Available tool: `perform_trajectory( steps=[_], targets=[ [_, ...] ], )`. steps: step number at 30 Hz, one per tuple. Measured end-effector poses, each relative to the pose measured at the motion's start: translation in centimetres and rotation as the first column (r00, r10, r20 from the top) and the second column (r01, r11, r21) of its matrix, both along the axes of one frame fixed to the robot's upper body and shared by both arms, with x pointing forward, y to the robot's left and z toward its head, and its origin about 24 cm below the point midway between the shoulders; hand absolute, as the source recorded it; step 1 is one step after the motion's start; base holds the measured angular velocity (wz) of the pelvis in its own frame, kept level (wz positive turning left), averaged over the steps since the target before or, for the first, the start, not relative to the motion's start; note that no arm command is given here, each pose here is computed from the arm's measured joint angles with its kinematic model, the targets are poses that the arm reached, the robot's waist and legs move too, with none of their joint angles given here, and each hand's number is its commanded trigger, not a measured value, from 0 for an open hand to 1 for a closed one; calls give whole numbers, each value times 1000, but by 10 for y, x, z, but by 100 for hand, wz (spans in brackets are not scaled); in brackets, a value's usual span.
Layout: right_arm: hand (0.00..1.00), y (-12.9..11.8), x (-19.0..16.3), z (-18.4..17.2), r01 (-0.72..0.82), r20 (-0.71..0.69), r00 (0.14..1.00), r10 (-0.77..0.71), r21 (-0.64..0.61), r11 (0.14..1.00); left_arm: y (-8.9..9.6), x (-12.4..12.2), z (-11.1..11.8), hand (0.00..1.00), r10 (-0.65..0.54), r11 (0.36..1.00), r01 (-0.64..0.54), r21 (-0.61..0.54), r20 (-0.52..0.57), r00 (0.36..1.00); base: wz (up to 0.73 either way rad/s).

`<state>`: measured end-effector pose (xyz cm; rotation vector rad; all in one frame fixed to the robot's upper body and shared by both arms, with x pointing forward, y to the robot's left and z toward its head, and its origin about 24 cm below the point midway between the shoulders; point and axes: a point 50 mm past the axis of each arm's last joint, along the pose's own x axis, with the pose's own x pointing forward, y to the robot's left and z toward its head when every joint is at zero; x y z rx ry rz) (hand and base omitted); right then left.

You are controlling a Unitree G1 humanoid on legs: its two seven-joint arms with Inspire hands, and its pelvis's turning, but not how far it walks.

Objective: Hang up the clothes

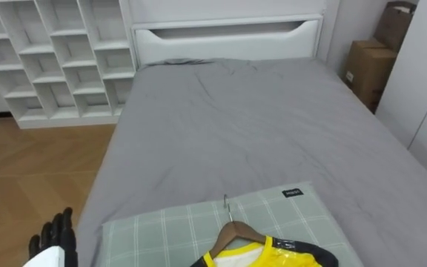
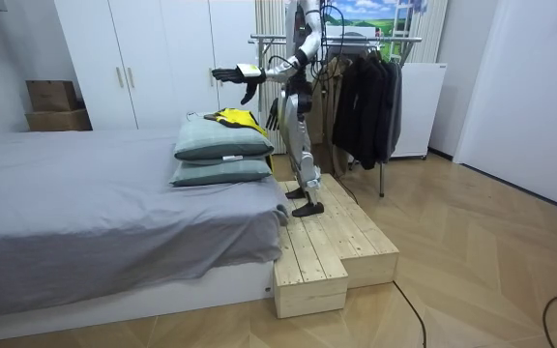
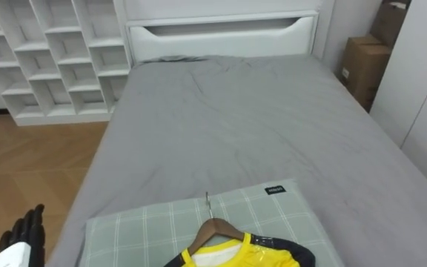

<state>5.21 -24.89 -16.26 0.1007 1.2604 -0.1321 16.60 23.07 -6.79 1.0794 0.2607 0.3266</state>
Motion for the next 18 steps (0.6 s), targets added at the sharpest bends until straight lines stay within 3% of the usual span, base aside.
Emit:
perform_trajectory(
  steps=[18],
  targets=[
    [0, -2, -5, -1, 2, -26, 1000, -3, -26, 1000, -5, -1, -8, 0, -37, 999, 35, -23, -107, 994, -6]
  ],
)
